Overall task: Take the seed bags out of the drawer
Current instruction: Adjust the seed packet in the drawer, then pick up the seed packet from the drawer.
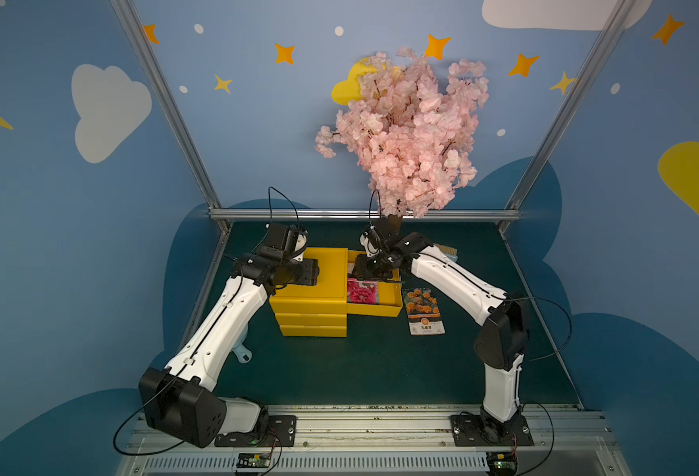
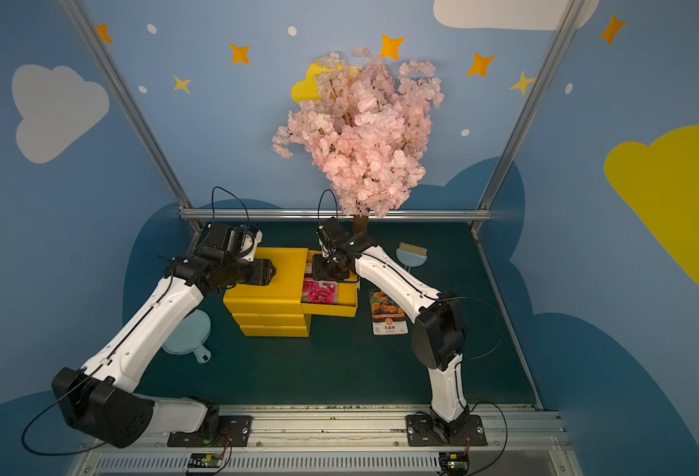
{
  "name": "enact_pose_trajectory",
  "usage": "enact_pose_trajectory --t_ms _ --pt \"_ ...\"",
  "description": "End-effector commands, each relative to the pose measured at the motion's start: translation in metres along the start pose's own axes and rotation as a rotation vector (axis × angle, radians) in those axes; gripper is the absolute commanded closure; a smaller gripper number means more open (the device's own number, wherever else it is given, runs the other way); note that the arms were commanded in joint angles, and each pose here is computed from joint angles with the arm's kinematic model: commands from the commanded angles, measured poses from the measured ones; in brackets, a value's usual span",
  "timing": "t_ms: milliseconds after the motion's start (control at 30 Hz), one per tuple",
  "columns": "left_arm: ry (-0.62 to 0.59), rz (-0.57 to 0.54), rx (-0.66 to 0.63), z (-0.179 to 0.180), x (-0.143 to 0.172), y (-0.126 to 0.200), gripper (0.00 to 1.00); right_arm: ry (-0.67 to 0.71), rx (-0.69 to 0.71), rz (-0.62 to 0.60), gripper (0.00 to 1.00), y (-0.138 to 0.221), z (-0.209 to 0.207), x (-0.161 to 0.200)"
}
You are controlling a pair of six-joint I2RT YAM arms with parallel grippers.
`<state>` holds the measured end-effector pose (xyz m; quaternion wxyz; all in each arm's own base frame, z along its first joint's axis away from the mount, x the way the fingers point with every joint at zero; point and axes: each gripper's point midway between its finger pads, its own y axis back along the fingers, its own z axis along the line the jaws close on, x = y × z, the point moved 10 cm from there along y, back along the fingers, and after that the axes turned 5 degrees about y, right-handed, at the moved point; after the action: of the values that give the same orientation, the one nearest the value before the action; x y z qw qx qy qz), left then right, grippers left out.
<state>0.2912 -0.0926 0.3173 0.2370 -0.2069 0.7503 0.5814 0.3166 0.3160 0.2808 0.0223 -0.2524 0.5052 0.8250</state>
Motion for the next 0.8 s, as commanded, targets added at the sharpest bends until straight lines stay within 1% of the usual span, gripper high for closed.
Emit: enact_pose_trajectory --t_ms 0,133,333,767 --pt "0.024 0.192 -0.026 0.009 0.028 -0.020 0.33 0.035 0.051 -0.052 0.50 0.034 -0.003 0.001" --pt "0.024 0.193 -0.026 0.009 0.027 -0.021 0.33 0.065 0.133 -0.044 0.45 0.035 -0.009 0.006" --pt "0.024 0.195 -0.022 0.009 0.027 -0.021 0.33 0.076 0.208 -0.002 0.40 0.019 -0.017 0.009" --pt "0.022 0.194 -0.027 0.009 0.027 -0.021 0.33 0.050 0.238 0.042 0.37 -0.008 -0.025 0.006"
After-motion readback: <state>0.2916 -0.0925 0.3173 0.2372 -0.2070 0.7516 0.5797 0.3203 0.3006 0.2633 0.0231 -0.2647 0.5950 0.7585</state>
